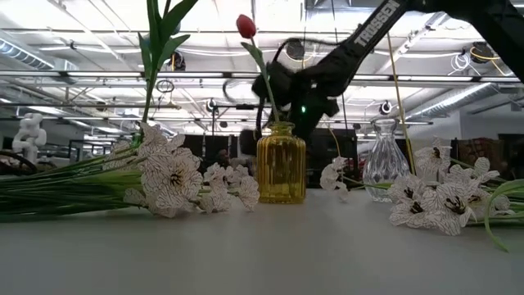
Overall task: Sort flowers into vase by color
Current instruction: Put the right pink flower into the yellow flower vase
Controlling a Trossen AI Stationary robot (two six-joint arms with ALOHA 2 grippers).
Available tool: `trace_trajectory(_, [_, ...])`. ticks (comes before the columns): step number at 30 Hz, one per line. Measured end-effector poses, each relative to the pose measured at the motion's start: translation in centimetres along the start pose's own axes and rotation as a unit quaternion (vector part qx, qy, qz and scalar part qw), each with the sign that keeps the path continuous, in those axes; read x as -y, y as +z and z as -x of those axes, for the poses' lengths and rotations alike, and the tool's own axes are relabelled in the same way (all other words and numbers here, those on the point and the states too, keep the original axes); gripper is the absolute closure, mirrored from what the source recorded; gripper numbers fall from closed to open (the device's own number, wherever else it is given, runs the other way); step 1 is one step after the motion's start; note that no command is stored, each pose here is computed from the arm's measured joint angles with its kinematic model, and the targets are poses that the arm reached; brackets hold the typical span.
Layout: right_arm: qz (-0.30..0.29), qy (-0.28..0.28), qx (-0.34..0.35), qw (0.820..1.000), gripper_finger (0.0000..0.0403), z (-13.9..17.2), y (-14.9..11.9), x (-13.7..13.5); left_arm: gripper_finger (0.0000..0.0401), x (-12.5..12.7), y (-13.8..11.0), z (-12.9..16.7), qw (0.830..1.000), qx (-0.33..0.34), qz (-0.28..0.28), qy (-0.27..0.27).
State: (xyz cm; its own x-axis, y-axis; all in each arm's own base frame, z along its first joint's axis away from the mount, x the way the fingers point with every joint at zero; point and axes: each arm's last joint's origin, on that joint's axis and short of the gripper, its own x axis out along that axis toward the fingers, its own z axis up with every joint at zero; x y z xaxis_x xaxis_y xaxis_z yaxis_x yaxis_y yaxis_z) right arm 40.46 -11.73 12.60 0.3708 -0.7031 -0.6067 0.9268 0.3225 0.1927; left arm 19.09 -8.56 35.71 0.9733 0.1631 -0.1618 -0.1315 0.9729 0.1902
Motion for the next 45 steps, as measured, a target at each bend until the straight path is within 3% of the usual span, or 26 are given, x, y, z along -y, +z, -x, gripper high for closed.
trace_trajectory(7, [0.011,-0.015,0.062,0.998,0.0401,1.9,3.4,0.2,0.0159,0.0,0.0,0.0,1.000,0.000,0.000,0.001])
trace_trajectory(12, [0.038,0.006,0.112,0.993,0.0402,6.1,7.9,0.4,0.0159,0.0,0.0,0.0,1.000,0.000,0.003,0.005])
trace_trajectory(14, [0.053,0.026,0.133,0.989,0.0402,8.9,9.9,0.6,0.0159,0.0,0.0,0.0,1.000,0.001,0.004,0.007])
trace_trajectory(18, [0.071,0.092,0.179,0.977,0.0402,17.3,12.8,1.0,0.0159,-0.1,0.0,0.0,1.000,0.001,0.005,0.016])
trace_trajectory(22, [0.081,0.178,0.211,0.958,0.0403,25.2,12.9,2.4,0.0159,-0.1,0.3,0.0,1.000,0.011,0.013,0.017])
trace_trajectory(25, [0.064,0.253,0.224,0.939,0.0403,29.4,11.5,3.8,0.0159,-0.1,0.6,0.0,0.999,0.027,0.025,0.010])
trace_trajectory(28, [0.039,0.330,0.248,0.910,0.0403,31.1,8.5,4.4,0.0159,0.3,1.3,-0.3,0.997,0.060,0.046,-0.026])
trace_trajectory(30, [0.018,0.384,0.277,0.881,0.0403,31.3,6.3,4.4,0.0159,0.9,1.5,-1.0,0.994,0.083,0.059,-0.043])
trace_trajectory(36, [-0.039,0.510,0.393,0.764,0.0403,30.9,2.1,4.3,0.0159,3.6,0.9,-4.9,0.990,0.117,0.070,-0.040])
trace_trajectory(40, [-0.026,0.553,0.423,0.718,0.0403,31.0,0.9,3.1,0.0158,4.8,0.3,-7.5,0.985,0.143,0.081,-0.054])
trace_trajectory(45, [0.005,0.581,0.437,0.687,0.0402,31.6,0.7,0.5,0.0126,5.0,-0.7,-10.3,0.982,0.153,0.097,-0.055])
